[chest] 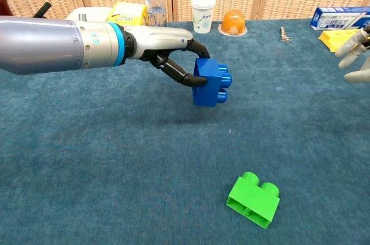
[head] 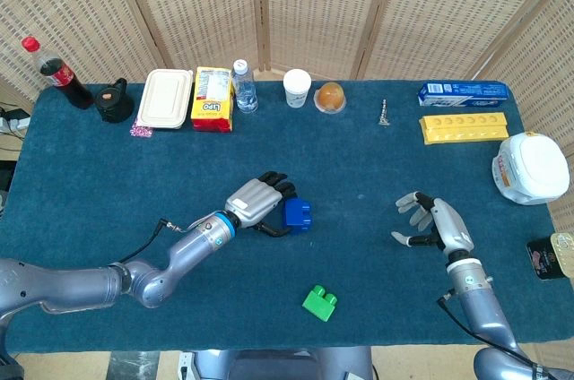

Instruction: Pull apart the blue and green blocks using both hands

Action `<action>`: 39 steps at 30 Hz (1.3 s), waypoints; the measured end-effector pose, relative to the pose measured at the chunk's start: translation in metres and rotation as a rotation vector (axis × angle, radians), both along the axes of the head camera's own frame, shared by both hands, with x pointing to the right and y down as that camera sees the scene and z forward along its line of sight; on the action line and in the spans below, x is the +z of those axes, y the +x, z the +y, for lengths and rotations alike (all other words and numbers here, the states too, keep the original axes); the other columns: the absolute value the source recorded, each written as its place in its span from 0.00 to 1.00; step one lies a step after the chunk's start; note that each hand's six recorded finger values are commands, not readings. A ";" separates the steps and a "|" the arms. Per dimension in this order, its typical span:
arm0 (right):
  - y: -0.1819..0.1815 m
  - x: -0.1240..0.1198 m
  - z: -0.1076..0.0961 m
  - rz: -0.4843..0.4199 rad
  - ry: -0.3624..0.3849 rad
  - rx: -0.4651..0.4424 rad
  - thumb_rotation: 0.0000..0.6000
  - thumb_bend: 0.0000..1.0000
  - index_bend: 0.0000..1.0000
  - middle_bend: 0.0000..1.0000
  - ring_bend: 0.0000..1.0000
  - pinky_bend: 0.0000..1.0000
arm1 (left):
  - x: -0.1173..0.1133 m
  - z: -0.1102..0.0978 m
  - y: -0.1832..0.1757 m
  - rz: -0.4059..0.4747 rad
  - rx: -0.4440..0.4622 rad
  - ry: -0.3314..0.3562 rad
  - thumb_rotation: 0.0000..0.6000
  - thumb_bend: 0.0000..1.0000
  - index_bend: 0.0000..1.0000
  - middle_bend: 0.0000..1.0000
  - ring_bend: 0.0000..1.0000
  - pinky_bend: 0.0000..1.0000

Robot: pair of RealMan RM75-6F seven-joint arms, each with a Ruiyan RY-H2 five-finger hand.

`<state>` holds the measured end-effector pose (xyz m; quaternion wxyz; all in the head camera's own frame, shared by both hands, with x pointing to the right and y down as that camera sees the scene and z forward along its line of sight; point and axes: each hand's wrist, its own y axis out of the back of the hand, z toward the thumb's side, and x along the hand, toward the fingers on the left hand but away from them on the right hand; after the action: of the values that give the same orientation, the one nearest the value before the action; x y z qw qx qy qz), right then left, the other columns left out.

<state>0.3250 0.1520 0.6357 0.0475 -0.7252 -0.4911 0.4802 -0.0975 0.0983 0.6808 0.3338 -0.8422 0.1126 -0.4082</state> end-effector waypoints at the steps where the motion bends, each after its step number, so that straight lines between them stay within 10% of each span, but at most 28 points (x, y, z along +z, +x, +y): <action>1: 0.000 0.000 0.000 0.000 0.000 0.001 1.00 0.22 0.37 0.41 0.52 0.53 | 0.001 0.000 -0.001 -0.003 0.001 -0.001 0.44 0.35 0.27 0.18 0.00 0.08; 22: 0.004 0.000 0.000 -0.002 0.001 0.011 1.00 0.22 0.37 0.41 0.52 0.53 | 0.001 0.002 -0.003 -0.037 0.036 0.062 0.20 0.25 0.14 0.05 0.00 0.03; 26: 0.004 -0.001 -0.001 0.001 0.005 0.006 1.00 0.22 0.37 0.41 0.52 0.53 | -0.004 -0.001 -0.007 -0.030 0.017 0.081 0.23 0.27 0.14 0.05 0.00 0.03; 31: 0.003 0.000 -0.002 0.006 0.014 -0.003 1.00 0.22 0.37 0.41 0.52 0.53 | -0.014 -0.006 -0.019 -0.020 -0.034 0.135 0.53 0.32 0.14 0.05 0.00 0.03; 39: 0.001 0.001 -0.005 0.055 0.055 -0.048 1.00 0.22 0.37 0.42 0.49 0.51 | -0.036 -0.007 -0.063 -0.029 -0.169 0.196 0.55 0.32 0.14 0.05 0.00 0.03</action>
<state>0.3262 0.1467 0.6365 0.0922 -0.7219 -0.4849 0.4849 -0.1606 0.0917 0.6451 0.3805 -0.7872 0.2174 -0.4339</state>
